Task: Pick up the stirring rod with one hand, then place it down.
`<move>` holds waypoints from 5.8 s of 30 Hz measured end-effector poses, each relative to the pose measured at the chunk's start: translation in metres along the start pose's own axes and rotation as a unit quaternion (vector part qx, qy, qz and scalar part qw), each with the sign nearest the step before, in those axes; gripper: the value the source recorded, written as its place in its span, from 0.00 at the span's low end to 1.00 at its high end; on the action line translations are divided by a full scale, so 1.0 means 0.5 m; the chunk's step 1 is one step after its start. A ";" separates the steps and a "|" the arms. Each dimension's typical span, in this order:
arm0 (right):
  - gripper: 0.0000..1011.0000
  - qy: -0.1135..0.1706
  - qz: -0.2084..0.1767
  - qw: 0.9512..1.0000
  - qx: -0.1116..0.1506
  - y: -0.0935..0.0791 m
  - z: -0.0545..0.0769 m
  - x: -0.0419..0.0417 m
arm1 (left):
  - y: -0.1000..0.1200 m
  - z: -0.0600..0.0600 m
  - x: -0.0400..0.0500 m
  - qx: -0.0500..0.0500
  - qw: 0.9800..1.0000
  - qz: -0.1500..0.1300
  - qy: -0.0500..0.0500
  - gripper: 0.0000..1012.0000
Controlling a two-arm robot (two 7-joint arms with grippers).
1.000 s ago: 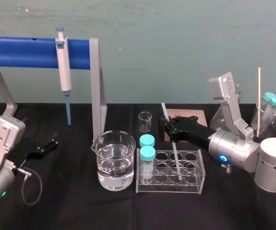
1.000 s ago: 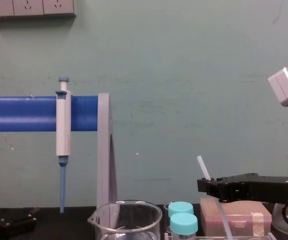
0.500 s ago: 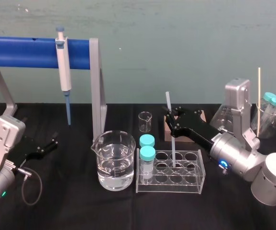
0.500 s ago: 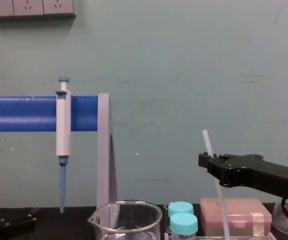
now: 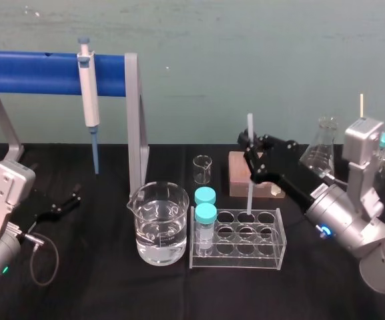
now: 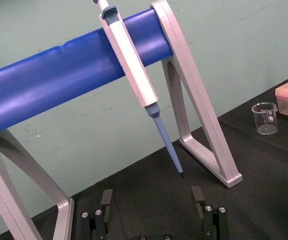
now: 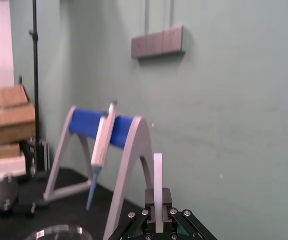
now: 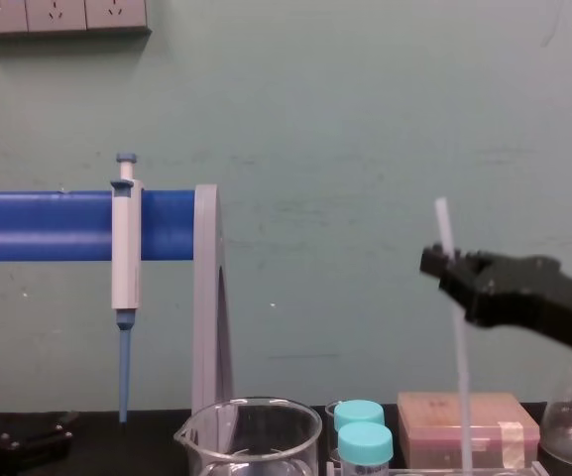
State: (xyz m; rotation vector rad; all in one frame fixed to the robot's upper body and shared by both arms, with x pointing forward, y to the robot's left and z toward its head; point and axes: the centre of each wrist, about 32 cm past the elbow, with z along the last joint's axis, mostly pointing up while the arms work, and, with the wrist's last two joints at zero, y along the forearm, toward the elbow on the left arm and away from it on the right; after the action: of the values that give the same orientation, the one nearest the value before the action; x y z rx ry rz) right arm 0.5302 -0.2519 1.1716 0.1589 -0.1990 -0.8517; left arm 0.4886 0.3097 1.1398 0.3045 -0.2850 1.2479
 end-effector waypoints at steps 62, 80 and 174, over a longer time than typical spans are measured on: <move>0.07 -0.008 -0.059 0.996 0.063 -0.021 0.089 0.033 | 0.000 0.000 0.000 0.000 1.000 0.000 0.000 0.99; 0.07 -0.005 -0.056 0.997 0.059 -0.021 0.088 0.028 | 0.000 0.000 0.000 0.000 1.000 0.000 0.000 0.99; 0.07 0.044 0.028 0.997 0.064 -0.025 0.054 0.018 | 0.000 0.000 0.000 0.000 1.000 0.000 0.000 0.99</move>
State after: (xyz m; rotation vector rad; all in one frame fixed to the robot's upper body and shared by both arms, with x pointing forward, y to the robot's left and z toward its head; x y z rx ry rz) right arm 0.5206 -0.2686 1.1959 0.3086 -0.1755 -0.7744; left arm 0.4886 0.3097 1.1398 0.3045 -0.2850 1.2479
